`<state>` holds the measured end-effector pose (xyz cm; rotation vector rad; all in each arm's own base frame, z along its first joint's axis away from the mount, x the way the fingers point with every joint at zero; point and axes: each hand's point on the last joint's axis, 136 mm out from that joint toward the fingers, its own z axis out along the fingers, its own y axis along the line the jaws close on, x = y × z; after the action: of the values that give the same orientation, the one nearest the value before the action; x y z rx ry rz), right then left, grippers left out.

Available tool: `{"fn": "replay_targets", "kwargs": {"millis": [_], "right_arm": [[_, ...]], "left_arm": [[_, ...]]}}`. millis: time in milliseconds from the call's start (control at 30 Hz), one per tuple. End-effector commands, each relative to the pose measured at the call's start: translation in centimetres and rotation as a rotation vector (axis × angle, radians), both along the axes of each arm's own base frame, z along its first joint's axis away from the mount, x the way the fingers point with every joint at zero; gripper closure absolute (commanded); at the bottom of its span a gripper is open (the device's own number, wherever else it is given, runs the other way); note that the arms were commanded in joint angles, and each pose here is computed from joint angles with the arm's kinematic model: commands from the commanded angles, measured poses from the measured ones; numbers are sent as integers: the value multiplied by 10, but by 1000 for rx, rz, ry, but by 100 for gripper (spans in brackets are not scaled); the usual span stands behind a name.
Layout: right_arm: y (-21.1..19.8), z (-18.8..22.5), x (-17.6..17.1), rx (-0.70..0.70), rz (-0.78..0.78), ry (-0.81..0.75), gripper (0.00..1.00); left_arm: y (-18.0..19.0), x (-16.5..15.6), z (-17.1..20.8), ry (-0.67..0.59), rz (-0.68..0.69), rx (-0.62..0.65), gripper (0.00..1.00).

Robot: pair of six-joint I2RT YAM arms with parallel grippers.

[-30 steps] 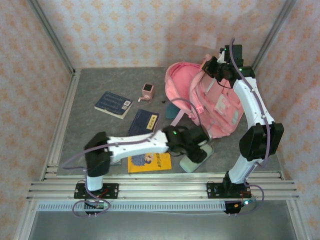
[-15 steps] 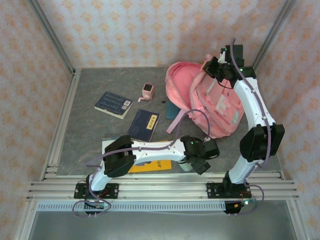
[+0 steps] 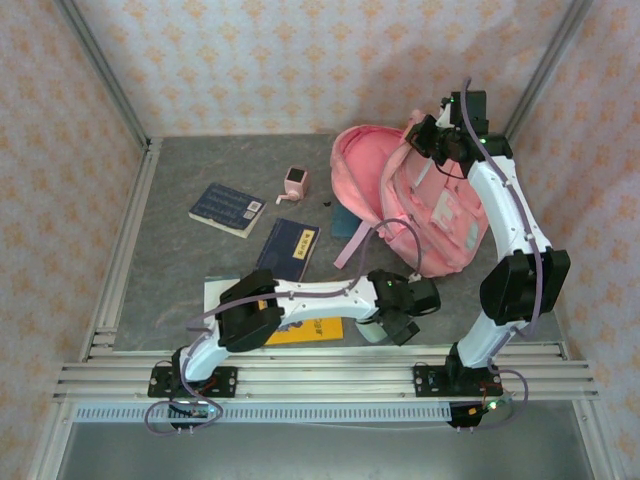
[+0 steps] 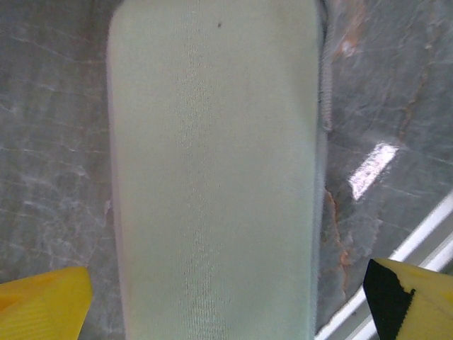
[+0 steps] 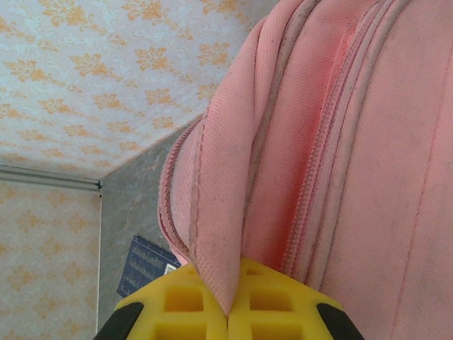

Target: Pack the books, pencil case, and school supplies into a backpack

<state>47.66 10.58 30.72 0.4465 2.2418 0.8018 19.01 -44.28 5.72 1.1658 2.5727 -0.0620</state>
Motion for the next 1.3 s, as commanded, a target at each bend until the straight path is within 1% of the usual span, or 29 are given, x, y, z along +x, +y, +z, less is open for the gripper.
{"fn": "replay_targets", "kwargs": {"millis": [0,167,267,367,433,533,567,633,733,767,800,867,967,1067,1167,1267], "right_arm": [[-8,31,-4,-5,-23,-93,100],[-6,27,-2,15,-21,-87,100],[-5,23,-1,24,-20,-80,100],[-5,21,0,30,-20,-79,100],[-4,20,0,31,-20,-77,100],[-4,21,-1,30,-19,-79,100],[-4,22,-1,30,-18,-80,100],[-4,25,-3,31,-17,-85,100],[-5,30,-6,26,-14,-95,100],[-5,32,-7,22,-12,-101,100],[-5,33,-9,17,-11,-103,100],[-10,34,-12,-3,-23,-100,100],[-10,35,-19,-21,-14,-101,100],[-8,35,-25,-37,21,-104,100],[-2,38,-31,-53,78,-151,100],[-3,39,-37,-117,117,-188,100]], "left_arm": [[-2,6,-16,55,20,-14,0],[3,20,-27,64,60,-17,0],[4,23,-32,75,65,-23,0],[4,22,-41,113,70,-42,0],[7,23,-46,125,79,-40,8],[10,26,-48,137,94,-49,22],[11,27,-46,134,95,-53,25],[12,27,-39,123,80,-61,36],[17,27,-27,105,64,-64,49],[21,28,-22,93,62,-60,52],[24,30,-14,75,62,-60,52],[31,32,1,49,61,-67,50],[44,37,36,11,77,-108,49],[61,50,81,-3,136,-211,49],[81,69,125,-24,204,-306,50],[100,87,166,-59,270,-392,50]]}}
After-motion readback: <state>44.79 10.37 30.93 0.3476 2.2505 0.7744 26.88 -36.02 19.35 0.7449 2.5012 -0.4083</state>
